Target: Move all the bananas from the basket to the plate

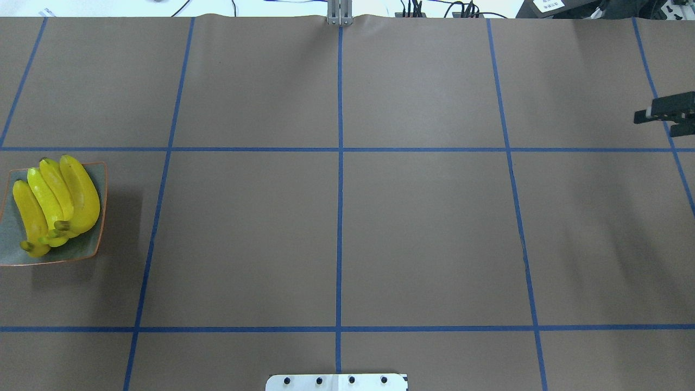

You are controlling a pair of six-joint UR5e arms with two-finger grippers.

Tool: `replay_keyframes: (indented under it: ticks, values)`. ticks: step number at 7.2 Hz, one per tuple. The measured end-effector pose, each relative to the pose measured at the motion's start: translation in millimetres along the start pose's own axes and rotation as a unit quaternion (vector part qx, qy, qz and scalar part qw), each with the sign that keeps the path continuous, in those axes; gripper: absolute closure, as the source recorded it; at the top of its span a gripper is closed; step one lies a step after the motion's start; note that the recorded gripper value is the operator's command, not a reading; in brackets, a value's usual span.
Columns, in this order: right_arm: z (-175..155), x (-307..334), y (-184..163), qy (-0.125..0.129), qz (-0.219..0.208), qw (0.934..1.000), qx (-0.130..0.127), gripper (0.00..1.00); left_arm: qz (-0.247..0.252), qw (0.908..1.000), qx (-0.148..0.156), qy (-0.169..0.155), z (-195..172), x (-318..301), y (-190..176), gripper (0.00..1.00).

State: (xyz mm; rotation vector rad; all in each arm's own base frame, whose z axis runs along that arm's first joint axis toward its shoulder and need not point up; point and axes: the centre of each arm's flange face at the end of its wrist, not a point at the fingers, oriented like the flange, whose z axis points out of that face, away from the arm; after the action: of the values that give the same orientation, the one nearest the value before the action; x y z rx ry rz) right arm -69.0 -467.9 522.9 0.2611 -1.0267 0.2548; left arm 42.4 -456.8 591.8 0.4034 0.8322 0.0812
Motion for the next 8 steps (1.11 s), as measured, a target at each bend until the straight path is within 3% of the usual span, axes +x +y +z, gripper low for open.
replay_keyframes:
  ticks: [2, 3, 6, 8]
  values:
    - [-18.3, 73.8, 15.6, 0.054, -0.048, 0.997, -0.027, 0.0, 0.055, 0.9979, -0.023, -0.027, 2.9, -44.9, 4.8, 0.01]
    - [-32.1, 99.2, 13.2, 0.068, -0.062, 0.9947, -0.045, 0.0, 0.056, 0.9971, -0.04, -0.035, 4.0, -56.1, 2.4, 0.01]
    - [-47.1, 131.3, 0.2, 0.095, -0.075, 0.987, -0.106, 0.0, 0.023, 0.995, -0.089, -0.04, 9.4, -60.8, -20.2, 0.01]
    - [-46.9, 124.3, -23.4, 0.112, -0.079, 0.9788, -0.151, 0.0, -0.015, 0.9926, -0.12, -0.01, 7.3, -52.6, -38.9, 0.01]
